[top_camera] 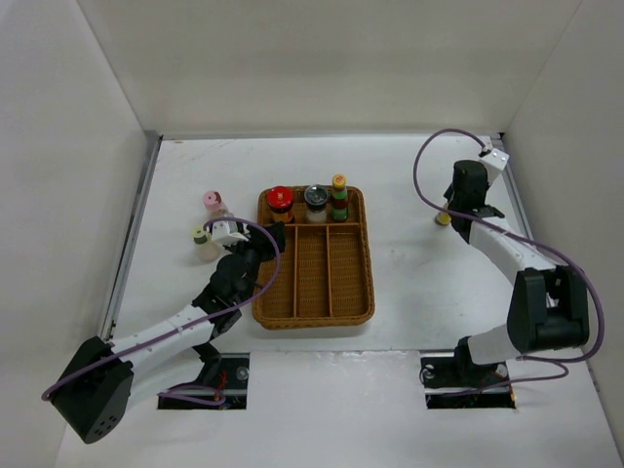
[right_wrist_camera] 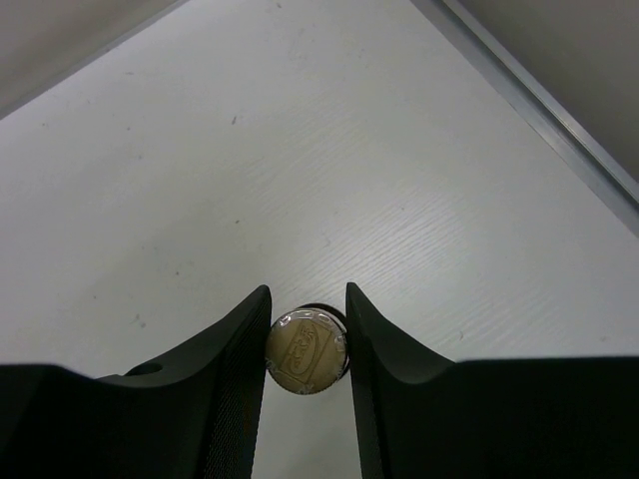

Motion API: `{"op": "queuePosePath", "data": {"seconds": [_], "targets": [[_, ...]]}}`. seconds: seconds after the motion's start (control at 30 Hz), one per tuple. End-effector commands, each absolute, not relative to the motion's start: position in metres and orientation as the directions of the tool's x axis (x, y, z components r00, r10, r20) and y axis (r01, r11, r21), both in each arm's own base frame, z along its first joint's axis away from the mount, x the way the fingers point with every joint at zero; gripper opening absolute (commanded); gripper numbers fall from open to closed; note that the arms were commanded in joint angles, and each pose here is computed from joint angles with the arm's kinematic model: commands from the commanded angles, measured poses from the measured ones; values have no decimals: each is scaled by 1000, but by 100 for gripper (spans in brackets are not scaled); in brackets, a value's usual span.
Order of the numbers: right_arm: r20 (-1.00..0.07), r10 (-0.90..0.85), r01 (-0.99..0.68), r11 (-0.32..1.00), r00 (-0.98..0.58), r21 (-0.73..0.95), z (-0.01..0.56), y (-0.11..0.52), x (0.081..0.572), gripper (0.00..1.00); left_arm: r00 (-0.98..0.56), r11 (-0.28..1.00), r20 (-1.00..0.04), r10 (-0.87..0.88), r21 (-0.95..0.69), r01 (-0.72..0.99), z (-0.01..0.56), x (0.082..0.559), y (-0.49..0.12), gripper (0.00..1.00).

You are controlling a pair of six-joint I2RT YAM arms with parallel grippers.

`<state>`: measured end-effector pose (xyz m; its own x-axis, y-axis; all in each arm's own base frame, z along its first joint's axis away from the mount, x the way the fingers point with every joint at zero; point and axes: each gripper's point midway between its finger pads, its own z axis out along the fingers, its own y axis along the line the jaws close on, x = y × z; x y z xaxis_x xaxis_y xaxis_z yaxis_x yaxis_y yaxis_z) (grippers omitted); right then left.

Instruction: Organize the condiment bottles

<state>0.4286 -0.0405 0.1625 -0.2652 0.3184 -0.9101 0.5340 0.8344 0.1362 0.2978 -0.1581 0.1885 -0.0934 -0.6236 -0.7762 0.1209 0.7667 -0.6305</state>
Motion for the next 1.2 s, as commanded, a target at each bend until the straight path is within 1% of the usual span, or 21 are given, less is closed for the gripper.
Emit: {"op": "queuePosePath", "data": {"seconds": [0.0, 0.27, 0.53, 0.87, 1.0, 1.17], "targets": [[-936, 335, 476, 845, -111, 246, 225, -25, 429, 25, -49, 738, -750, -659, -658, 146, 205, 300, -156, 57], [-954, 293, 252, 930, -64, 268, 292, 50, 395, 26, -46, 740, -751, -659, -657, 144, 205, 300, -155, 57], [-955, 277, 8, 961, -109, 277, 319, 137, 367, 26, -33, 738, -749, -662, -659, 145, 209, 299, -152, 57], [-949, 237, -227, 932, -209, 283, 300, 234, 352, 26, -13, 741, -750, -662, -657, 140, 212, 298, -147, 57], [-944, 209, -252, 928, -256, 274, 275, 255, 352, 27, -7, 744, -752, -659, -654, 140, 214, 298, -146, 57], [-946, 181, -296, 919, -268, 260, 251, 278, 351, 27, 3, 749, -756, -655, -649, 133, 215, 298, -143, 57]]}}
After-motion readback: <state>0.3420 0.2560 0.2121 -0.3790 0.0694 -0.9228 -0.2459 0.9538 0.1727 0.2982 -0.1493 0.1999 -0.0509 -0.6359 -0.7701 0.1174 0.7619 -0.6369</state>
